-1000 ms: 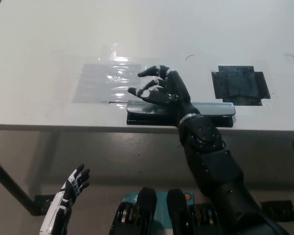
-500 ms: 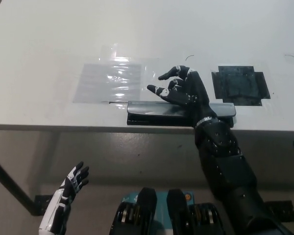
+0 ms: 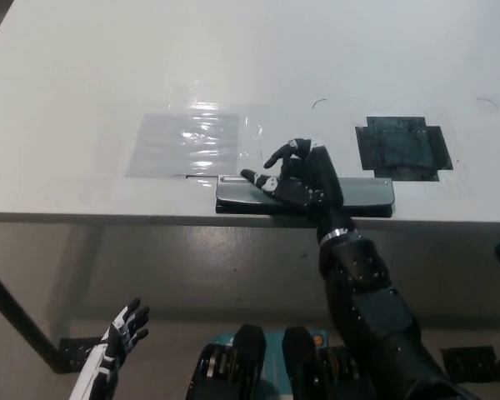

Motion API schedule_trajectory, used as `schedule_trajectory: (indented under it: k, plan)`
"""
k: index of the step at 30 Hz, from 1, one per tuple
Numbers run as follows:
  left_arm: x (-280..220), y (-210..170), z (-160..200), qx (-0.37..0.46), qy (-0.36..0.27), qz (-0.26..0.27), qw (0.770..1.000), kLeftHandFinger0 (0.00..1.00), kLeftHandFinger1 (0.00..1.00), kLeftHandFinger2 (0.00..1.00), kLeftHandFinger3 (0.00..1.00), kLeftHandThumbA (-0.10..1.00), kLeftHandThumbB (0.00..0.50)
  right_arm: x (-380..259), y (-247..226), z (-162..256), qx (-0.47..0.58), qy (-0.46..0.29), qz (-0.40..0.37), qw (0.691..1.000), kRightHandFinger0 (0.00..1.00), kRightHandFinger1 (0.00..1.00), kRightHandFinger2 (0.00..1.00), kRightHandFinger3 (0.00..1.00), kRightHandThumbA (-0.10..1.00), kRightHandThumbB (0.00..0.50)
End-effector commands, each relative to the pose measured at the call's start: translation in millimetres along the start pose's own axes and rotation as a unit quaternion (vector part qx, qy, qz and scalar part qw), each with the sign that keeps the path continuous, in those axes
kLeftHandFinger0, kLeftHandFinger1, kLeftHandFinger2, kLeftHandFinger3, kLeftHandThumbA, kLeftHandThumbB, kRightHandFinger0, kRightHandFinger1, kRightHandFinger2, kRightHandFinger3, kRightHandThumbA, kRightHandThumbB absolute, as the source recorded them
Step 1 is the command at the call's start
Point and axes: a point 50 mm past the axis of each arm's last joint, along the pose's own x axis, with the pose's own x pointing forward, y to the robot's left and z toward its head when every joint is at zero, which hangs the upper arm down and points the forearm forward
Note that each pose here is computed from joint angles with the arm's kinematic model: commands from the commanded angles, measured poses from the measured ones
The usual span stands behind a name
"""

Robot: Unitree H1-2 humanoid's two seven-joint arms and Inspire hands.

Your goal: The paper pin puncher is placed at the center of the table and close to the robot and the robot uses its right fist to press on the paper pin puncher

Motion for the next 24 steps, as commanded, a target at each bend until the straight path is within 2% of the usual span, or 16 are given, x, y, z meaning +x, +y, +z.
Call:
schedule_trajectory:
  k: [1,2,3,4,5,8,13,14,16,17,18,19,20,21,23,24]
  plan:
    - [3,2,9,0.018,-0.032,-0.017,0.999,1.0,1.0,1.0,1.0,1.0,0.218,-104,-2,-119,-0.024,0.222,-0.001,0.975,0.0,0.05,0.35,0.16,1.0,0.141]
    - [5,3,10,0.025,-0.032,-0.016,0.999,1.0,1.0,1.0,1.0,1.0,0.225,-107,-3,-122,-0.03,0.231,-0.002,0.972,0.0,0.05,0.35,0.16,1.0,0.112]
    - [6,3,10,0.027,-0.033,-0.015,0.999,1.0,1.0,1.0,1.0,1.0,0.225,-107,-4,-122,-0.032,0.232,-0.002,0.972,0.0,0.05,0.34,0.16,1.0,0.107]
    - [6,3,10,0.029,-0.033,-0.015,0.999,1.0,1.0,1.0,1.0,1.0,0.222,-109,-5,-125,-0.034,0.238,-0.005,0.971,0.1,0.08,0.34,0.15,1.0,0.108]
    - [6,3,10,0.03,-0.033,-0.015,0.999,1.0,1.0,1.0,1.0,1.0,0.222,-111,-6,-126,-0.036,0.239,-0.006,0.97,0.1,0.1,0.35,0.15,1.0,0.124]
    - [6,4,11,0.033,-0.031,-0.012,0.999,1.0,1.0,1.0,1.0,1.0,0.222,-109,-8,-125,-0.043,0.24,-0.008,0.97,0.0,0.07,0.34,0.15,1.0,0.149]
    - [11,6,12,0.028,-0.041,-0.013,0.999,1.0,1.0,1.0,1.0,1.0,0.201,-78,-13,-100,-0.04,0.19,-0.017,0.981,0.0,0.1,0.36,0.17,1.0,0.171]
    - [12,7,14,0.028,-0.039,-0.014,0.999,1.0,1.0,1.0,1.0,1.0,0.204,-61,-14,-82,-0.031,0.152,-0.019,0.988,0.0,0.12,0.36,0.2,1.0,0.116]
    - [13,7,15,0.025,-0.038,-0.016,0.999,1.0,1.0,1.0,1.0,1.0,0.212,-40,-15,-55,-0.022,0.098,-0.022,0.995,0.02,0.12,0.33,0.18,1.0,0.124]
    - [15,7,15,0.023,-0.04,-0.015,0.999,1.0,1.0,1.0,1.0,1.0,0.226,-27,-15,-31,-0.01,0.047,-0.018,0.999,0.06,0.12,0.32,0.19,1.0,0.118]
    - [16,8,15,0.022,-0.04,-0.014,0.999,1.0,1.0,1.0,1.0,1.0,0.23,-24,-15,-23,-0.005,0.031,-0.016,0.999,0.07,0.1,0.28,0.17,1.0,0.122]
    - [18,8,16,0.024,-0.043,-0.013,0.999,1.0,1.0,1.0,1.0,1.0,0.236,-13,-15,12,0.003,-0.019,0.001,1.0,0.01,0.1,0.31,0.2,1.0,0.179]
    - [19,8,17,0.026,-0.045,-0.013,0.999,1.0,1.0,1.0,1.0,1.0,0.231,-8,-14,51,0.012,-0.067,0.011,0.998,0.0,0.14,0.36,0.22,1.0,0.221]
    - [21,9,18,0.029,-0.05,-0.012,0.998,1.0,1.0,1.0,1.0,1.0,0.225,-5,-13,84,0.005,-0.109,0.018,0.994,0.02,0.16,0.37,0.24,1.0,0.207]
    - [24,8,20,0.028,-0.054,-0.011,0.998,1.0,1.0,1.0,1.0,1.0,0.211,-7,-9,148,0.014,-0.181,0.016,0.983,0.0,0.07,0.23,0.15,1.0,0.195]
    - [26,9,22,0.026,-0.055,-0.011,0.998,1.0,1.0,1.0,1.0,1.0,0.209,-23,-9,214,0.017,-0.258,0.038,0.965,0.0,0.02,0.19,0.15,1.0,0.173]
